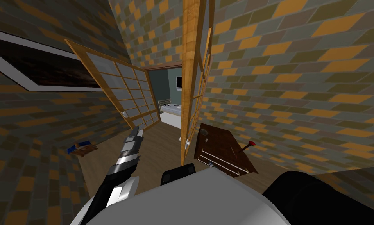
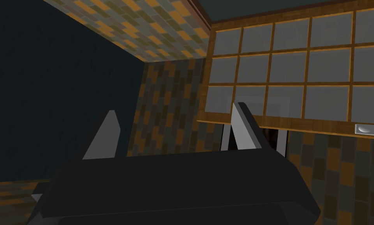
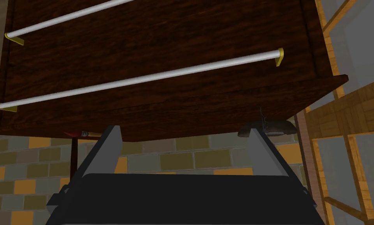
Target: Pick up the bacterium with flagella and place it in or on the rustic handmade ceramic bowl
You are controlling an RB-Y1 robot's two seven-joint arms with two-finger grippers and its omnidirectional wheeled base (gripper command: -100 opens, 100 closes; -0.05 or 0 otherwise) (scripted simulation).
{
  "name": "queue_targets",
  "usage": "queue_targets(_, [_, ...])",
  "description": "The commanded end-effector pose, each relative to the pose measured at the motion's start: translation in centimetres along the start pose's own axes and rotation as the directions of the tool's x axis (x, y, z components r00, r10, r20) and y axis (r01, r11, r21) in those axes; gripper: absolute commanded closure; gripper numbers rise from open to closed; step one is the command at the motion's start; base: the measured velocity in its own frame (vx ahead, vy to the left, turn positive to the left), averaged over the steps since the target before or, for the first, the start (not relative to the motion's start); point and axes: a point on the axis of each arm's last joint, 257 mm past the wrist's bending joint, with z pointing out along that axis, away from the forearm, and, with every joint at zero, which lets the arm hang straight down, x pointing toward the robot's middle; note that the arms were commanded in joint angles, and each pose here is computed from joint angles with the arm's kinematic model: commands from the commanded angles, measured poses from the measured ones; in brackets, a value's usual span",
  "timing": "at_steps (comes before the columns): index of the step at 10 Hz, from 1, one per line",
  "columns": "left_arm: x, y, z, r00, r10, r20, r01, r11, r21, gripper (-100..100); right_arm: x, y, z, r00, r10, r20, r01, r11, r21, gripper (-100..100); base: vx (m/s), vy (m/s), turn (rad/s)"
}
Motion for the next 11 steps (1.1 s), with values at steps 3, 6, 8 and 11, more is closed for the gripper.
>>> queue_targets(3, [0.0, 0.0, 0.0, 1.000, 0.000, 0.000, 0.000, 1.000, 0.000, 0, 1.2, -1.5, -0.2, 0.993, -0.121, -0.003, 0.121, 0.992, 0.024, -100, -0.063, -0.102, 0.205])
queue_targets(6, [0.0, 0.0, 0.0, 1.000, 0.000, 0.000, 0.000, 1.000, 0.000, 0, 1.7, -2.5, -0.2, 0.975, -0.222, 0.000, 0.221, 0.974, 0.038, -100, -0.058, -0.082, 0.228])
queue_targets(8, [0.0, 0.0, 0.0, 1.000, 0.000, 0.000, 0.000, 1.000, 0.000, 0, 1.8, -3.1, -0.1, 0.957, -0.291, 0.007, 0.290, 0.956, 0.045, -100, -0.060, -0.088, 0.228])
queue_targets(11, [0.0, 0.0, 0.0, 1.000, 0.000, 0.000, 0.000, 1.000, 0.000, 0, 1.4, -3.7, 0.2, 0.919, -0.393, 0.025, 0.391, 0.919, 0.057, -100, -0.055, -0.086, 0.241])
